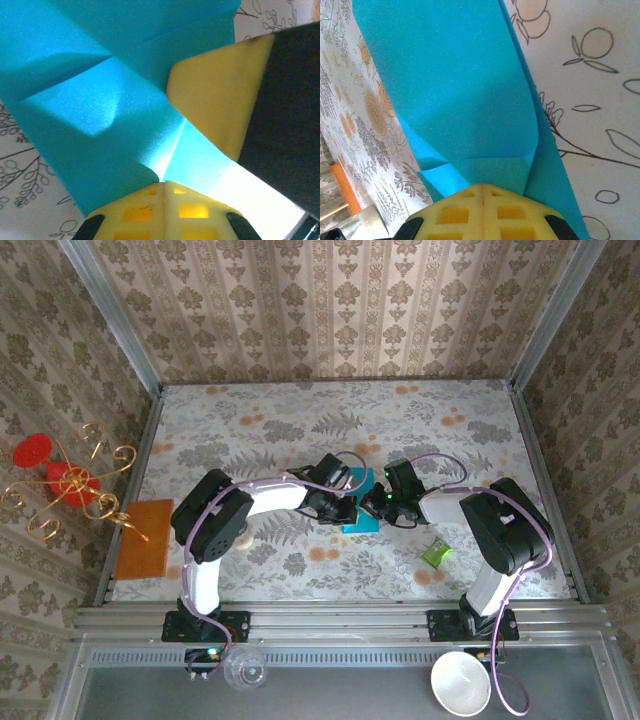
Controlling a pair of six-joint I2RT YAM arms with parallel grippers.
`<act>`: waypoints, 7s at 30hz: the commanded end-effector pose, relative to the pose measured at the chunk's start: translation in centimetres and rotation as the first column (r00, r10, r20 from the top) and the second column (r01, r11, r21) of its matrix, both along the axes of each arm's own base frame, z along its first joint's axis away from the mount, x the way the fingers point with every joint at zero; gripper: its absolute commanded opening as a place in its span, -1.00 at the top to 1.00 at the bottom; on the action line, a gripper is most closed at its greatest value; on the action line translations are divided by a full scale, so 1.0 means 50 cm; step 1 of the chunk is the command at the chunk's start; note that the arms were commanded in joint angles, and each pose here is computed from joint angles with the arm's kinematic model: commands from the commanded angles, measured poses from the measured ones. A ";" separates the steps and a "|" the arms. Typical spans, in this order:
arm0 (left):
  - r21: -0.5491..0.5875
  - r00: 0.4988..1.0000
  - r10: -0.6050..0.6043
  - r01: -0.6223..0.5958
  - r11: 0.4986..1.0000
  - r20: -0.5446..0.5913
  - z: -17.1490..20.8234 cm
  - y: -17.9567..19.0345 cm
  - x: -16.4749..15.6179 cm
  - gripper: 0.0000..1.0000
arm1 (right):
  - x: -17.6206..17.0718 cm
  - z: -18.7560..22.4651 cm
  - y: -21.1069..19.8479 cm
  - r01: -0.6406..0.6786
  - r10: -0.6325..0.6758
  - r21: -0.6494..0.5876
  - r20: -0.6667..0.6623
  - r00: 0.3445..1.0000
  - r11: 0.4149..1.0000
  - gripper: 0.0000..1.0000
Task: Fold a paper plane with a square sheet of paper (pick it up from the middle)
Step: Fold the triangle a second time at the center of the table.
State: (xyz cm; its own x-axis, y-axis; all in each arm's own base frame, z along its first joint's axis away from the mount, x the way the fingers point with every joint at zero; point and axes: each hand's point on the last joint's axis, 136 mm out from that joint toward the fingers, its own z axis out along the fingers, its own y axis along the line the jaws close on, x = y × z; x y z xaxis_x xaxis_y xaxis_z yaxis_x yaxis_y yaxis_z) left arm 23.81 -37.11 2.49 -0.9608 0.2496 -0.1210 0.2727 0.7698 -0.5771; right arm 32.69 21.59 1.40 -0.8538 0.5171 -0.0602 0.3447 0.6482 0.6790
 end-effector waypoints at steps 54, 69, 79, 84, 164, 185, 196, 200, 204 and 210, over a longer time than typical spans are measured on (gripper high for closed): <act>0.054 1.000 0.030 -0.029 0.998 -0.006 -0.024 0.049 0.015 1.00 | -0.077 -0.092 -0.051 0.004 -0.029 -0.127 -0.196 0.980 0.992 0.93; 0.102 0.998 0.056 -0.053 0.993 -0.024 -0.049 0.075 0.020 1.00 | -0.029 0.003 -0.014 -0.097 0.095 -0.053 -0.024 0.995 0.994 0.70; 0.090 0.998 0.052 -0.049 0.995 -0.029 -0.045 0.068 0.022 1.00 | -0.012 0.047 0.027 -0.245 0.247 -0.035 0.043 0.968 0.969 0.76; 0.086 0.998 0.055 -0.053 0.995 -0.022 -0.038 0.068 0.024 1.00 | -0.004 0.023 0.031 -0.249 0.250 -0.048 0.013 0.968 0.967 0.78; 0.112 0.993 0.108 -0.103 0.988 -0.042 -0.059 0.093 -0.003 1.00 | -0.023 0.032 0.027 -0.244 0.248 -0.086 0.028 0.968 0.966 0.73; 0.154 0.987 0.137 -0.123 0.980 -0.086 -0.085 0.127 -0.026 1.00 | 0.010 -0.053 -0.095 -0.051 0.045 -0.103 -0.059 0.997 0.993 0.82; 0.126 0.988 0.130 -0.119 0.985 -0.084 -0.073 0.114 -0.016 1.00 | 0.037 0.031 -0.150 -0.005 0.008 -0.076 0.045 0.999 0.997 0.82; 0.112 0.989 0.127 -0.118 0.987 -0.078 -0.064 0.106 -0.010 1.00 | 0.024 0.066 -0.101 -0.076 0.082 -0.059 0.099 0.992 0.995 0.82; 0.101 0.989 0.123 -0.115 0.988 -0.077 -0.060 0.099 -0.008 1.00 | 0.006 0.063 -0.031 -0.163 0.167 -0.045 0.096 0.981 0.986 0.82; 0.083 0.991 0.115 -0.109 0.991 -0.070 -0.049 0.093 -0.005 1.00 | 0.006 0.023 0.012 -0.204 0.205 -0.014 0.045 0.978 0.979 0.83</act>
